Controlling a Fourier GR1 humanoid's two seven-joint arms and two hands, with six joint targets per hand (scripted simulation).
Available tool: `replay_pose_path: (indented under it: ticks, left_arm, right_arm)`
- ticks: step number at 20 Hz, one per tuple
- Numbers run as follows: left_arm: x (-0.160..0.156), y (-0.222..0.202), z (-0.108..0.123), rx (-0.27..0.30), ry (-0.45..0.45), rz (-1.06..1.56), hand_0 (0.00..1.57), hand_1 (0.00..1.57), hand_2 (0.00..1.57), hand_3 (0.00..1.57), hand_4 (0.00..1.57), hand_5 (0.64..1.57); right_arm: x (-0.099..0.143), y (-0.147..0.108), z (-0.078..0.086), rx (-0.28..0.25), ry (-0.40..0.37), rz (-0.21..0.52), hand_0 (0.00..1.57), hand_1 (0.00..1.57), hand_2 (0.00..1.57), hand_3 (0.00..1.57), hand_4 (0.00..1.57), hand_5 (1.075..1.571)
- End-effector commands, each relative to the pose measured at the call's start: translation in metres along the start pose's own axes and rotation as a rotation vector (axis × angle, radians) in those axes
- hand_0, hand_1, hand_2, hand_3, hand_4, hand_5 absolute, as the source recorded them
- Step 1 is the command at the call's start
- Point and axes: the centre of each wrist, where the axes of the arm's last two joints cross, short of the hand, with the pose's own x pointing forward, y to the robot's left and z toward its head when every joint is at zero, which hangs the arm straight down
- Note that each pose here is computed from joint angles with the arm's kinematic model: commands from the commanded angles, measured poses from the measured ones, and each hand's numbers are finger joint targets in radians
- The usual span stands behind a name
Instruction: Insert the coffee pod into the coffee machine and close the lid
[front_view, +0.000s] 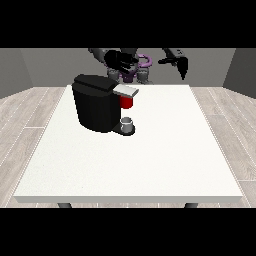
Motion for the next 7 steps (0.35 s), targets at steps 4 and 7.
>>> replay_pose_path:
  ticks: [4,7]
  left_arm:
    - [-0.027,-0.015,0.032,0.048,0.099,0.031,0.0,0.0,0.0,0.0,0.19,1.571]
    - [-0.037,0.02,0.032,0.103,0.13,0.016,0.0,0.0,0.0,0.0,0.19,1.571]
  right_arm:
    - [-0.05,0.018,0.057,0.014,0.027,-0.221,0.0,0.0,0.0,0.0,0.29,1.571]
    - [-0.058,0.049,0.088,0.01,0.095,-0.272,0.0,0.0,0.0,0.0,0.16,1.571]
